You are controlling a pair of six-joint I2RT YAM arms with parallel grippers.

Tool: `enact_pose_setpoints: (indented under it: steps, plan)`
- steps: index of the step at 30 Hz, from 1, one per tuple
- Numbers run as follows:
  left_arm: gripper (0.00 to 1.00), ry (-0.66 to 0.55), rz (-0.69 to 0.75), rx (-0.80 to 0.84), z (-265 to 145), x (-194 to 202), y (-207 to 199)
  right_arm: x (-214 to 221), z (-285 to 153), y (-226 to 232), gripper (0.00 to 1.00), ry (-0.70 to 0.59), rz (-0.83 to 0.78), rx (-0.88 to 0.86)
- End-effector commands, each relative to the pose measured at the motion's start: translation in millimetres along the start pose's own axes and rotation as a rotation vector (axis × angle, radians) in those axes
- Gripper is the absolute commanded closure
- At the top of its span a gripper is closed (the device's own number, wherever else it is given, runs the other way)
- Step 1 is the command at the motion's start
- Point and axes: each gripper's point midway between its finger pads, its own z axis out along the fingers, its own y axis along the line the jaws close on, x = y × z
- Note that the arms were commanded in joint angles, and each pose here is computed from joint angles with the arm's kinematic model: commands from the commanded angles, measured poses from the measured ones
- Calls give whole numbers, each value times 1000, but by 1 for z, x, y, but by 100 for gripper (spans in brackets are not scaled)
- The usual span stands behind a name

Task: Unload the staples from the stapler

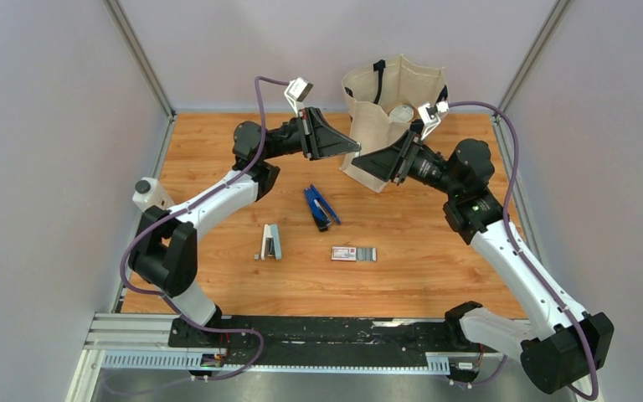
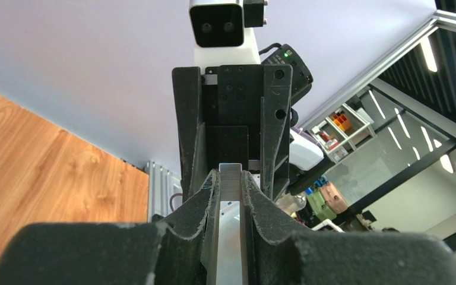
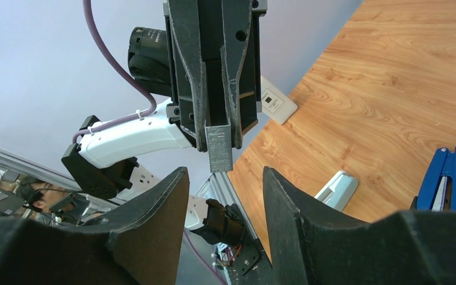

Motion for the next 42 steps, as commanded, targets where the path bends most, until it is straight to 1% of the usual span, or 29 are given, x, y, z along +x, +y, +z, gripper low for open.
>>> enact_pose_setpoints:
  steps: [1, 10, 17, 32, 33, 35, 37, 38, 40, 41, 42]
  plan:
    - [85, -20, 56, 54, 2, -3, -25, -23, 2, 25, 49, -67, -76, -58]
    - [87, -17, 50, 44, 2, 0, -20, -25, 6, 24, 65, -68, -42, -70]
    - [87, -18, 50, 40, 2, 0, -18, -20, 3, 20, 73, -65, -36, -47]
    - [86, -9, 66, 38, 1, 3, -18, -16, -5, 16, 87, -83, -33, -16]
    - [85, -7, 72, 35, 0, 3, -17, -16, -6, 17, 89, -85, -37, -16]
    - [76, 6, 80, 28, 0, 6, -15, -16, -6, 15, 89, -84, -40, -1]
    - [56, 27, 88, 12, -1, 8, -12, -15, -8, 14, 89, -74, -45, 17]
    - [49, 33, 96, -1, -2, 8, -10, -14, -8, 12, 88, -66, -49, 30]
    - [26, 39, 100, -36, -5, 7, -2, -7, -9, 2, 88, -31, -41, 73]
    - [23, 40, 98, -60, -8, 5, 3, -1, -11, -5, 88, -7, -31, 103]
    - [23, 43, 95, -89, -11, 3, 8, 6, -12, -12, 88, 18, -24, 131]
